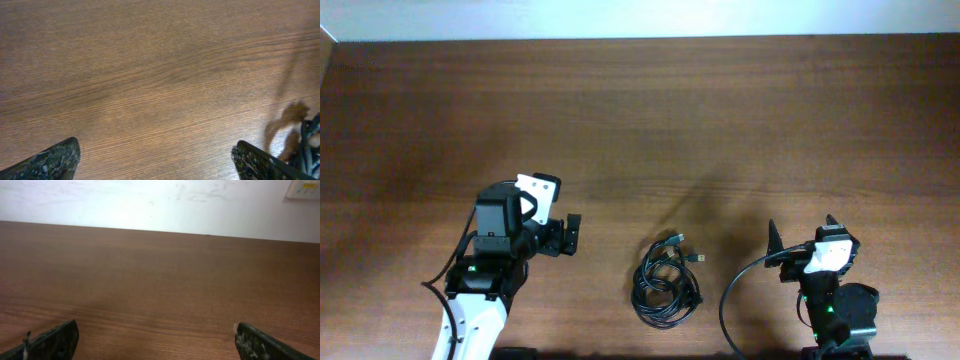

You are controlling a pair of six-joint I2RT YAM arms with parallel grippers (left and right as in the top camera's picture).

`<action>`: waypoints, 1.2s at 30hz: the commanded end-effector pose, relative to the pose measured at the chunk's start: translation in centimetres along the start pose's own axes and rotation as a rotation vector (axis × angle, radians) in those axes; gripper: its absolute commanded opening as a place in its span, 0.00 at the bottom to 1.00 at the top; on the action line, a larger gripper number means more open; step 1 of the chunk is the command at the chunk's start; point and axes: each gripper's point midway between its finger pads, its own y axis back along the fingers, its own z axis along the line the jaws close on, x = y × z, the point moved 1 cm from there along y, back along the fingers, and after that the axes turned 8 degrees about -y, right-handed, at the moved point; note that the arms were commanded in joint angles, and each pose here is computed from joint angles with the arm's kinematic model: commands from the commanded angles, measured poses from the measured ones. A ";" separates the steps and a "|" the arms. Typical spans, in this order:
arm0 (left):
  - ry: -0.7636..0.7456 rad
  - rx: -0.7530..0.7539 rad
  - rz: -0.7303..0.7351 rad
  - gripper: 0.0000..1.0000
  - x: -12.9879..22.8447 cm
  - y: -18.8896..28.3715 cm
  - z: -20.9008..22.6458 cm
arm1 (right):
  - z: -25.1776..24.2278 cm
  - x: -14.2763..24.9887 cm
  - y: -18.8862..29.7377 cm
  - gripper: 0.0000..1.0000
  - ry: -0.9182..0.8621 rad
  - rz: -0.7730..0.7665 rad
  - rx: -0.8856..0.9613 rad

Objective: Untangle cables
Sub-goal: 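Move the left gripper toward the black cable bundle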

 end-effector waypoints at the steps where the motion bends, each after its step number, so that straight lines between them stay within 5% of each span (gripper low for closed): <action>1: -0.010 0.065 -0.039 0.99 -1.2 0.5 -0.8 | 0.1 0.3 0.0 0.99 -0.013 0.009 -0.008; 36: -0.057 0.402 0.128 0.99 1.5 1.6 -10.3 | 0.1 0.3 0.0 0.99 -0.013 0.009 -0.008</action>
